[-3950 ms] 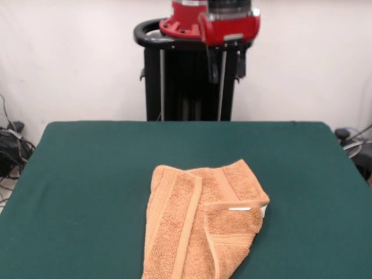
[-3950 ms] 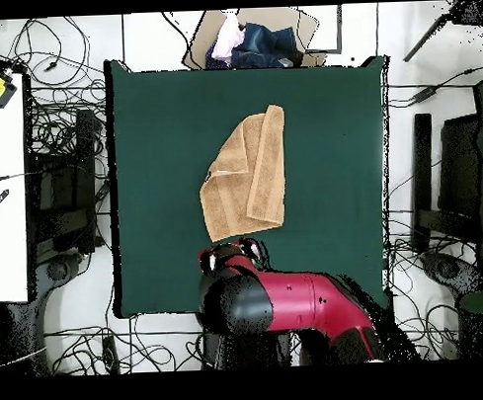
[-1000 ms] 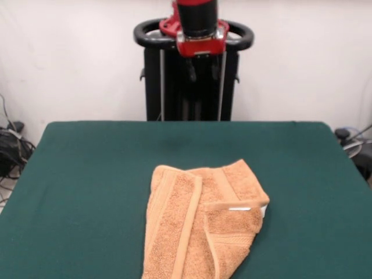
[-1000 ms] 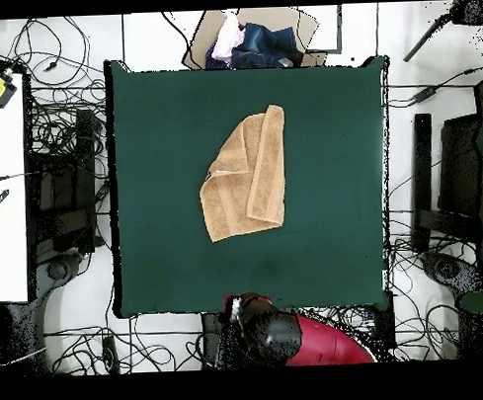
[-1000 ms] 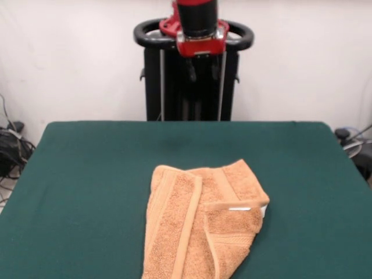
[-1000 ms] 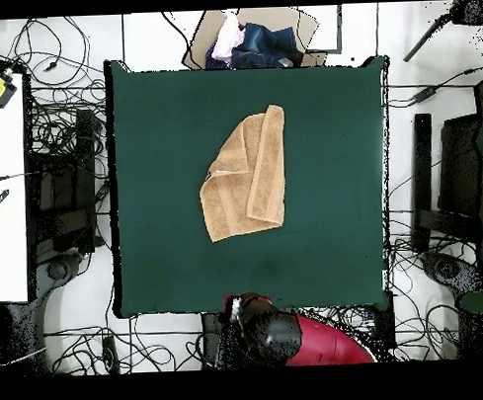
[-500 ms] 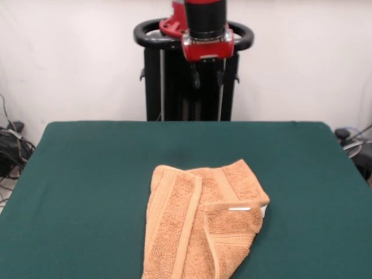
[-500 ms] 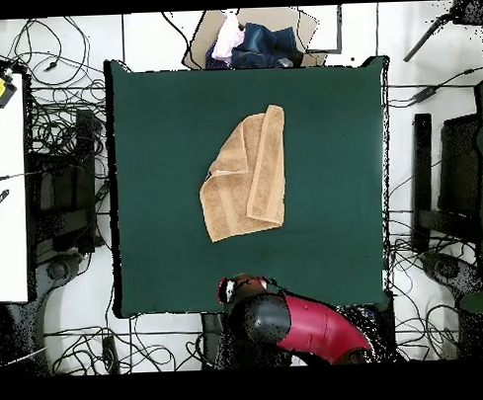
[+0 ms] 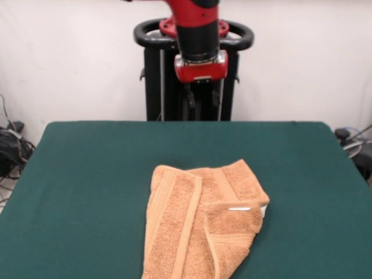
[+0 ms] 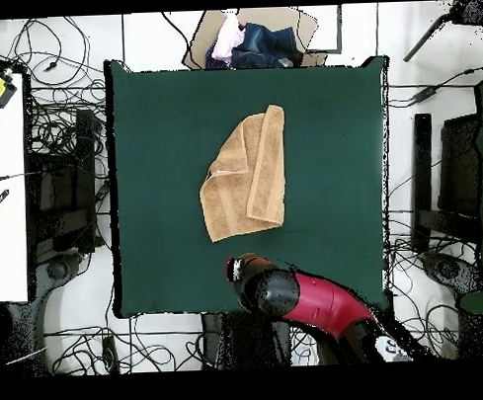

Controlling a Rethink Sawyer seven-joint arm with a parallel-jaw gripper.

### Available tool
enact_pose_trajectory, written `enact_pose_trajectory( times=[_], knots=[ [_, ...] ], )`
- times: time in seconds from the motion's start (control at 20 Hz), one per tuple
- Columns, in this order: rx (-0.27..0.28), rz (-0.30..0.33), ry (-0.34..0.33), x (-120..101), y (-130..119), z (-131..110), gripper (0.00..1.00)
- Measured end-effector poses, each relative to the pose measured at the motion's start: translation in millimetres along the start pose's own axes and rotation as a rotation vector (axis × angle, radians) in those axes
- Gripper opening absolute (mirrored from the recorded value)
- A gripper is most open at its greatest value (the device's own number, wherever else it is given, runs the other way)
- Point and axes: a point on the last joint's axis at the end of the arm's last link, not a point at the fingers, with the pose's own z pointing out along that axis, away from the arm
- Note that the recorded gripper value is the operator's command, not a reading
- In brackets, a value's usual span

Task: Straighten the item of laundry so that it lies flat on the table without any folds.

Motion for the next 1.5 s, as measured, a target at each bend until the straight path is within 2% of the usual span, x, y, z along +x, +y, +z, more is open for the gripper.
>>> enact_pose_trajectory(
  times=[0.3,0.5,0.65,0.95,1.0,1.2,1.25,1.5],
  knots=[
    [-0.025,0.048,-0.003,5,-14,21,1.00],
    [-0.029,0.048,0.002,4,-14,24,1.00],
    [-0.025,0.040,-0.002,-5,-15,23,1.00],
    [-0.014,0.006,0.001,-44,-17,15,1.00],
    [-0.012,-0.006,0.004,-59,-16,13,1.00],
    [-0.011,-0.021,0.004,-89,-14,10,1.00],
    [-0.010,-0.026,-0.004,-106,-14,9,1.00],
    [-0.001,-0.041,-0.041,-140,-12,11,1.00]
  ],
)
